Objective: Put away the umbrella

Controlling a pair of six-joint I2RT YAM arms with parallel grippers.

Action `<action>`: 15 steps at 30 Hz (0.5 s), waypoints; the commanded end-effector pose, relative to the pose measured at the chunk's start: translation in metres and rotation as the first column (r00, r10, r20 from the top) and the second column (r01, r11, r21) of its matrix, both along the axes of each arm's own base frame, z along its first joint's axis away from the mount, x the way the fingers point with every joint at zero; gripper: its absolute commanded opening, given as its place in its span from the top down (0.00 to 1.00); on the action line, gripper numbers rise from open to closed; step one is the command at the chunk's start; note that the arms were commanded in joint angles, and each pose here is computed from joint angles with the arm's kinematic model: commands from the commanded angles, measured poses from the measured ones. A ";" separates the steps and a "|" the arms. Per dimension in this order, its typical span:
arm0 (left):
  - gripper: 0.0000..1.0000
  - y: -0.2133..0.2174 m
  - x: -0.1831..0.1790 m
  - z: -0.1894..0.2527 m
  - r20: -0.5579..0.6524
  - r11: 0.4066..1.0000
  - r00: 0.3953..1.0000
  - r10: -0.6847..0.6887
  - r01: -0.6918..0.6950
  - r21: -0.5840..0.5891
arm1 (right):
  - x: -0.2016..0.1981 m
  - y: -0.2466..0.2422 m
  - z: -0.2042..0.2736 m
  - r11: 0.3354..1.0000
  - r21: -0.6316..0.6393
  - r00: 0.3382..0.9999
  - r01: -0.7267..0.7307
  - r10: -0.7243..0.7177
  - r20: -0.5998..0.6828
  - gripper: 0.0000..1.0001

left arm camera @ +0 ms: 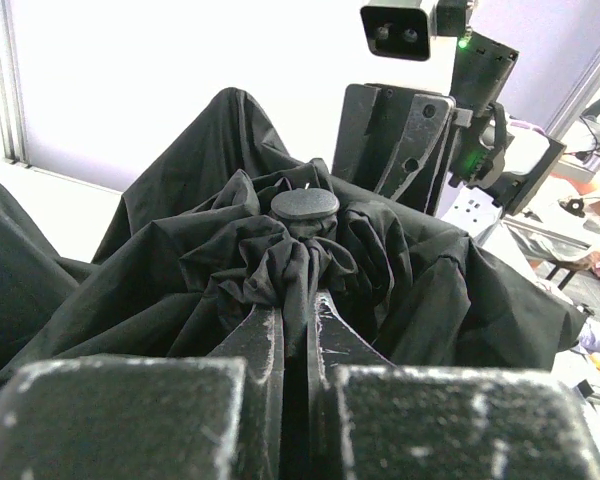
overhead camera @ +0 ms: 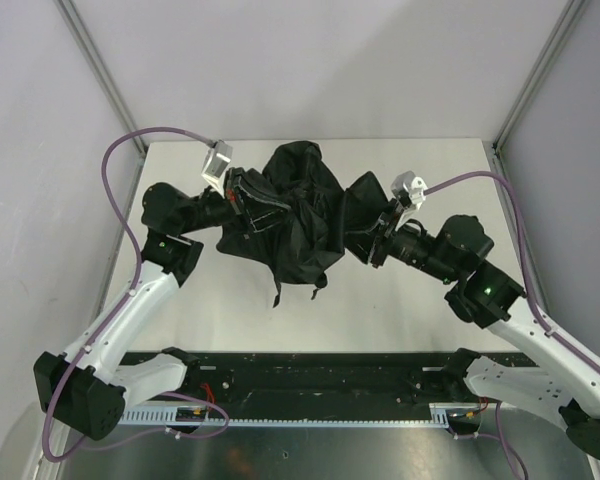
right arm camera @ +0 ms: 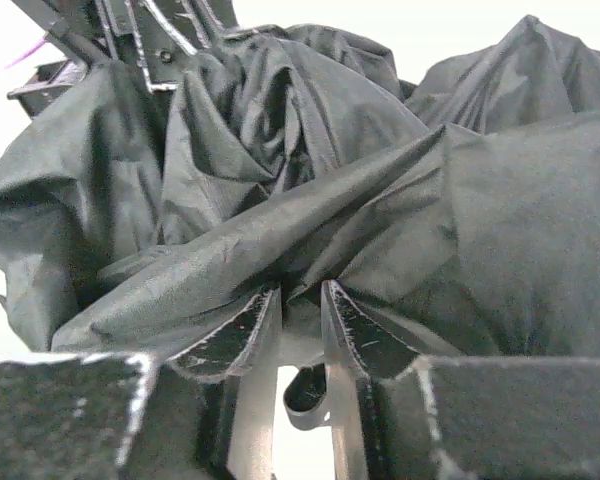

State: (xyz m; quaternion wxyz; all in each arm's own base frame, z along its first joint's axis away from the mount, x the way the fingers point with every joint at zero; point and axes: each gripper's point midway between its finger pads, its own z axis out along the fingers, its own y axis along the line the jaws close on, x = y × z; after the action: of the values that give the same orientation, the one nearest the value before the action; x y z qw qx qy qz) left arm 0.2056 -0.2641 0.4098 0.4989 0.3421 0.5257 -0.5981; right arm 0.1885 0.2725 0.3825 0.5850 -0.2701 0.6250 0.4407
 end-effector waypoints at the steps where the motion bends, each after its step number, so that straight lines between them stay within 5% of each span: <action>1: 1.00 0.007 -0.012 0.030 0.138 0.998 0.990 0.018 -0.010 -0.059 | -0.020 0.004 0.051 0.987 0.116 0.988 -0.108 0.094 0.118 0.88; 4: 1.00 0.009 0.000 0.034 0.120 0.992 0.989 0.092 -0.081 -0.092 | -0.032 0.001 0.051 0.982 0.115 0.985 -0.148 0.135 0.112 0.99; 15: 1.00 0.036 0.071 0.030 -0.066 0.897 0.915 0.397 -0.403 -0.182 | -0.095 0.003 0.051 0.906 0.225 0.910 -0.358 0.393 -0.133 1.00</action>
State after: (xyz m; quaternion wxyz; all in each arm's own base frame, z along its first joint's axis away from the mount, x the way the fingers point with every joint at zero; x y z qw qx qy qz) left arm 0.2496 -0.2497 0.4125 0.5619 0.2424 0.5543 -0.5642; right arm 0.1245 0.2742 0.4137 0.5182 -0.2936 0.5743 0.5616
